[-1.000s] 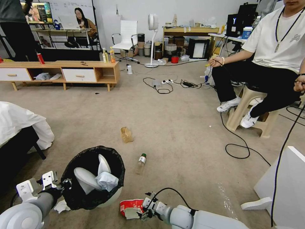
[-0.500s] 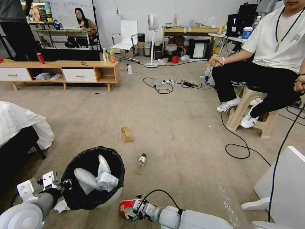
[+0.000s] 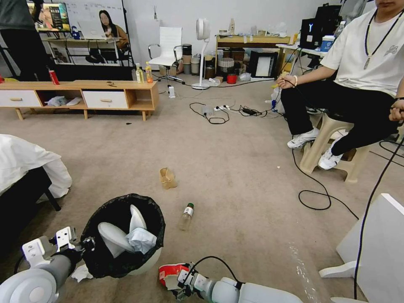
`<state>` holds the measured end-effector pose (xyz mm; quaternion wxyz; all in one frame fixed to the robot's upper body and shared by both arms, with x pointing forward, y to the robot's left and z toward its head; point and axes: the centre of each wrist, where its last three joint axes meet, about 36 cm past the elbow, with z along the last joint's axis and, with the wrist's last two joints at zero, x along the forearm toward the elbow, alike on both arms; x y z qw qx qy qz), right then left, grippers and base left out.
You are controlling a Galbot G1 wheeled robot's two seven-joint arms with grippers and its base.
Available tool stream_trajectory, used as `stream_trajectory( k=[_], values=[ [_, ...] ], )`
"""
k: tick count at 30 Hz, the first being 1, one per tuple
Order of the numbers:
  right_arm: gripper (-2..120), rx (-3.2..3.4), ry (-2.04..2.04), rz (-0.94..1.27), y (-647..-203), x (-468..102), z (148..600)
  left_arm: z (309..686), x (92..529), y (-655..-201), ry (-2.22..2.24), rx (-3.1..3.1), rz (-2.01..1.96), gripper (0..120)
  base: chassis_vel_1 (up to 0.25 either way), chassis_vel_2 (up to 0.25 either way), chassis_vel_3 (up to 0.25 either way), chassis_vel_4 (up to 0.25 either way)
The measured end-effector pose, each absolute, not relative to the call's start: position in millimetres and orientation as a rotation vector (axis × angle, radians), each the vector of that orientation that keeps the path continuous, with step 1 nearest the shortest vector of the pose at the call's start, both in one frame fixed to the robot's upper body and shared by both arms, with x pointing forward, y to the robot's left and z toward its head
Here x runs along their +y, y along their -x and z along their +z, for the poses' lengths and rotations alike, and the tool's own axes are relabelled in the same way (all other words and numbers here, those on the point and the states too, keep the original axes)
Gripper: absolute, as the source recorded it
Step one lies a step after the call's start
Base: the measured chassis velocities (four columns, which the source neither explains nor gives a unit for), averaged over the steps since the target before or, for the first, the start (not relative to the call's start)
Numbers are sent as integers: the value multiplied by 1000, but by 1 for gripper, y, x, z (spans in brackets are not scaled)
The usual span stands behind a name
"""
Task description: Pick up the trash bin and place the garbage on the floor into it.
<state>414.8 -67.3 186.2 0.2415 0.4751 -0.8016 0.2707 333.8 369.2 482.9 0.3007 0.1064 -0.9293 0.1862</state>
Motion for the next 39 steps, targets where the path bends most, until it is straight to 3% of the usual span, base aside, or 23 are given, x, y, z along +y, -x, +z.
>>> stream_trajectory(
  k=[8, 16, 27, 29, 32, 35, 38, 39],
  values=[
    [72, -2203, -1277, 745, -421, -73, 172, 482, 370, -333, -285, -2463, 493, 2, 0, 0, 0, 0],
    [70, -2217, -1255, 754, -429, -80, 163, 482, 370, -333, -285, -2463, 493, 2, 0, 0, 0, 0],
    [52, -2225, -1248, 773, -435, -89, 148, 484, 369, -331, -284, -2466, 487, 2, 0, 0, 0, 0],
    [41, -2230, -1251, 772, -436, -90, 151, 484, 370, -331, -285, -2467, 484, 2, 0, 0, 0, 0],
    [36, -2230, -1248, 773, -436, -91, 152, 484, 370, -331, -285, -2467, 485, 2, 0, 0, 0, 0],
    [19, -2232, -1238, 770, -438, -94, 153, 484, 369, -331, -283, -2466, 488, 2, 0, 0, 0, 0],
    [15, -2234, -1233, 768, -438, -94, 154, 484, 369, -331, -283, -2466, 488, 2, 0, 0, 0, 0],
    [7, -2237, -1228, 763, -438, -96, 154, 484, 369, -331, -283, -2466, 487, 2, 0, 0, 0, 0]
  ],
)
